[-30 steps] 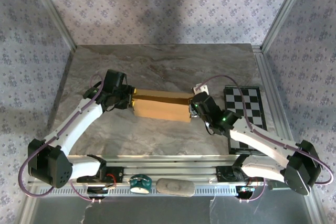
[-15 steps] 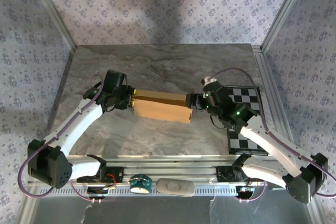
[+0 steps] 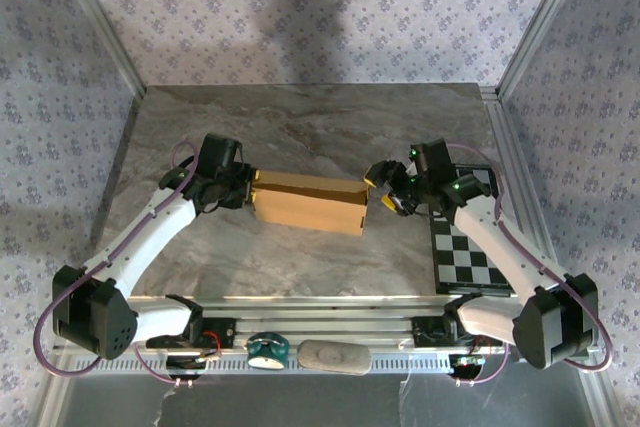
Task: Fold the paper box
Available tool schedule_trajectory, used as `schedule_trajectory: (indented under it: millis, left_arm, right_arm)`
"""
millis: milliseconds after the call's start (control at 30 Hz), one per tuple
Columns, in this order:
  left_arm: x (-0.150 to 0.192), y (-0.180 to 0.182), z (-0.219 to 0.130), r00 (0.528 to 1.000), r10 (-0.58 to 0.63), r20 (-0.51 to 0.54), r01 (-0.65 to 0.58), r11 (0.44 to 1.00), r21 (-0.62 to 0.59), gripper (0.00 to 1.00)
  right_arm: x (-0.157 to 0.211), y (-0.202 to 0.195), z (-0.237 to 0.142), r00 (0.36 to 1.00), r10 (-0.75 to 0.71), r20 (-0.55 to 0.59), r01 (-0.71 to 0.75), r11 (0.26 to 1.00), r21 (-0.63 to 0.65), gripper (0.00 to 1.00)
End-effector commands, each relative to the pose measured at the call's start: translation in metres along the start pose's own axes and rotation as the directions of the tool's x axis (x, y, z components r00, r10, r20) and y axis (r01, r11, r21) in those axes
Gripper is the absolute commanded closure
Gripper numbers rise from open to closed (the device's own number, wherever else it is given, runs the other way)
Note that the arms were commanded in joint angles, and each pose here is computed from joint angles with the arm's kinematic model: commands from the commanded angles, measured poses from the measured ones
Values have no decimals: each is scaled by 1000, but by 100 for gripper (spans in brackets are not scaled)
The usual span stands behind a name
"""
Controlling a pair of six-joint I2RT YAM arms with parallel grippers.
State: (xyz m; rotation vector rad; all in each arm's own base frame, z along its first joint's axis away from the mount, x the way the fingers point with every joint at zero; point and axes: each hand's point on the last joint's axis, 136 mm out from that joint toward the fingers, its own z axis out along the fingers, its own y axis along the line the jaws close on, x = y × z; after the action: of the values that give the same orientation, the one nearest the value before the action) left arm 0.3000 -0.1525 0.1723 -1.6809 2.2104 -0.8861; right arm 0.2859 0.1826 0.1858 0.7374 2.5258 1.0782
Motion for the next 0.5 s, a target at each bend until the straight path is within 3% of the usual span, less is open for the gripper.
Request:
schedule_trajectory:
  millis: [0, 467]
  left_arm:
    - [-3, 36, 6, 1000, -11, 18, 13, 991, -134, 62]
    - [-4, 39, 6, 1000, -12, 22, 15, 990, -140, 63]
  right_arm:
    - [12, -1, -2, 995, 72, -63, -74, 997, -30, 34]
    - [21, -26, 6, 994, 71, -87, -71, 997, 1, 49]
